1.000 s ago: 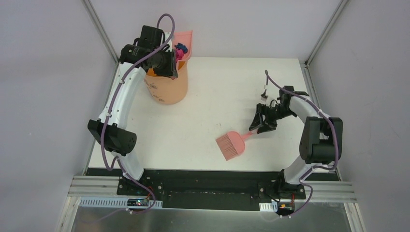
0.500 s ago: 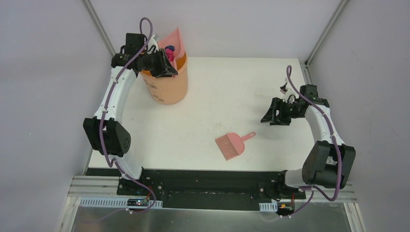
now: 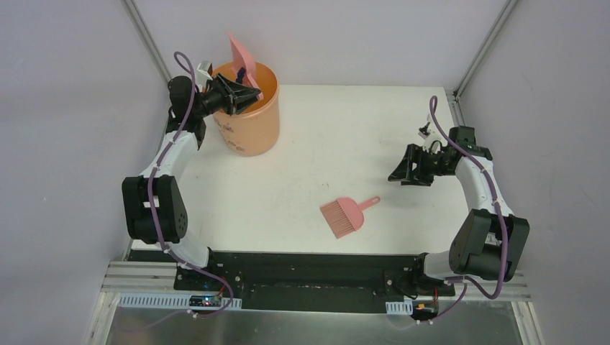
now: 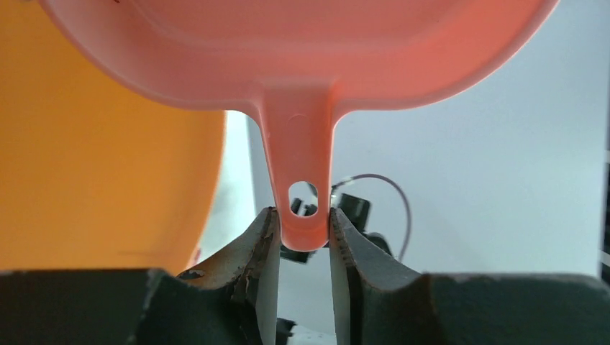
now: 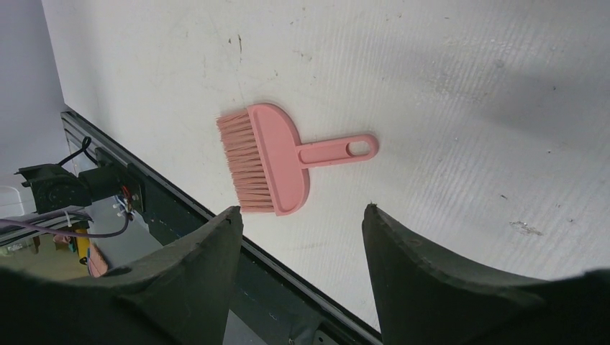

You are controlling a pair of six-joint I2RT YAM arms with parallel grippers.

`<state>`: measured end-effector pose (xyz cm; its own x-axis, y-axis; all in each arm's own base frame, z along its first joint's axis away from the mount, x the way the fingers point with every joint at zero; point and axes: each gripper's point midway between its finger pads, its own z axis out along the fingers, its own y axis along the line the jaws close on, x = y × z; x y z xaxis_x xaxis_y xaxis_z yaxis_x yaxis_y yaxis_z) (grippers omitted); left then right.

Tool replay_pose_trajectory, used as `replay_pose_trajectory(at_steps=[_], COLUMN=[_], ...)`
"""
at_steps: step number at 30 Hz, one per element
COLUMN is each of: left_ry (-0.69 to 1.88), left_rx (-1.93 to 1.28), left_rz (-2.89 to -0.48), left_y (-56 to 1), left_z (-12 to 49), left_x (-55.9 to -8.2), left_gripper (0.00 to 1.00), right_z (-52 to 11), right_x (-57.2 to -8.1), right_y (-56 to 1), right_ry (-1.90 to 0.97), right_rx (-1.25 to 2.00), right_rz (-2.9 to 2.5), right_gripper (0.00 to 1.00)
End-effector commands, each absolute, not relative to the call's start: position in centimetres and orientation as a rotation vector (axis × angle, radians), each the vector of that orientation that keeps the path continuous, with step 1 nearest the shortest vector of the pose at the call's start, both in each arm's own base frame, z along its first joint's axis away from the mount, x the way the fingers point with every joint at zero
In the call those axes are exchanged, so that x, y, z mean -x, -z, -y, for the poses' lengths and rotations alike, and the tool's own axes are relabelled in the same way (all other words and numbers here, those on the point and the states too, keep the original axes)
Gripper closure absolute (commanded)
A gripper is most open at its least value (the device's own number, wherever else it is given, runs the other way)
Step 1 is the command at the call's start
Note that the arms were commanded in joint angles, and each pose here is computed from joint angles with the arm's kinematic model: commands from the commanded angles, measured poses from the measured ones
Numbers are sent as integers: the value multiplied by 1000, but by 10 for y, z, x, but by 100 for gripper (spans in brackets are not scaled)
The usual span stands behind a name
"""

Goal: Sweep away the paper scraps from the table

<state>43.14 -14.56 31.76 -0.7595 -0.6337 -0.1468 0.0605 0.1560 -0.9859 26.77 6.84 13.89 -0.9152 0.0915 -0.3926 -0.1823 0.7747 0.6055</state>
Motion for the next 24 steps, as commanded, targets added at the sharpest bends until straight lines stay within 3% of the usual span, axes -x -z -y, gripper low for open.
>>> replay_pose_trajectory(at_steps=[1, 8, 24], left_ry=[1869, 1722, 1680], left_rx=[364, 337, 233], left_rz=[-1645, -1760, -1781], left_y=[-388, -378, -378], left_z=[151, 150, 158], left_x=[-415, -404, -400], left_gripper=[100, 100, 100], right_z=[-71, -71, -73], right_x=[-269, -269, -268], right_y=[-150, -150, -146], right_ry=[-968, -986, -1020], right_rx=[105, 98, 90], right_rz=[-2504, -2505, -2518], right_gripper=[36, 36, 36])
